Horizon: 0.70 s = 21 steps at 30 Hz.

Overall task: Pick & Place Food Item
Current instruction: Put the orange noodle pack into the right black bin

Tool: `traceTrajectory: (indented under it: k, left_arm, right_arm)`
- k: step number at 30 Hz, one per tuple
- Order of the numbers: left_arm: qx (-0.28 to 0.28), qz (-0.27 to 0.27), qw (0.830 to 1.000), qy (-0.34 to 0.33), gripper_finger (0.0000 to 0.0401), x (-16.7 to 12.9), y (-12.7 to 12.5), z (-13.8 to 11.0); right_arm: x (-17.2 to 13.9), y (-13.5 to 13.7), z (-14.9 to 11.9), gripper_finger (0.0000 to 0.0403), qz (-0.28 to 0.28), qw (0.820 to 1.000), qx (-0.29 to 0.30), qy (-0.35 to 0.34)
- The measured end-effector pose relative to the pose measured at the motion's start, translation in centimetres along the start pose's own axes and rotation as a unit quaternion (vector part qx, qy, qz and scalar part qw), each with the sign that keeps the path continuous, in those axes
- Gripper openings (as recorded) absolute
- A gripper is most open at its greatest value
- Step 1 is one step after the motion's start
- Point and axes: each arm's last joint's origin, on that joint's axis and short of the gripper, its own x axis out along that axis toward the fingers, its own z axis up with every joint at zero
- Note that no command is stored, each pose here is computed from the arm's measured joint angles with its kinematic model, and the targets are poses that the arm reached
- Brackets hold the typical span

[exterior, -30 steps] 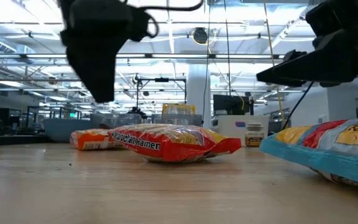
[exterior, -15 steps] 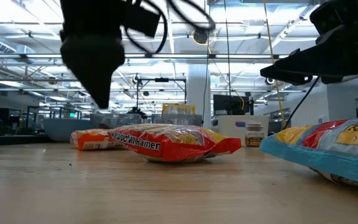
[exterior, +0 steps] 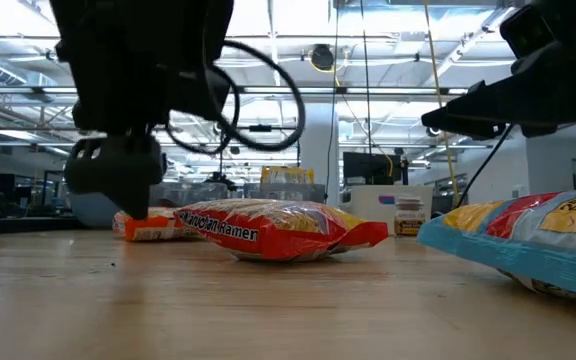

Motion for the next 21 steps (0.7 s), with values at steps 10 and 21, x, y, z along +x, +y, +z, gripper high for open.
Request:
traceTrajectory:
  k: [10, 21]
  left_arm:
    - [-0.007, 0.016, 1.000, -0.001, 0.0301, 3.1, -0.3, -0.5]
    - [-0.024, 0.031, 0.999, -0.017, 0.0262, 4.0, -0.3, -0.7]
  right_arm:
    - [0.0, 0.0, 0.0, 0.0254, 0.000, 1.000, -0.002, 0.003]
    - [0.0, 0.0, -0.1, 0.0254, -0.001, 1.000, -0.002, 0.003]
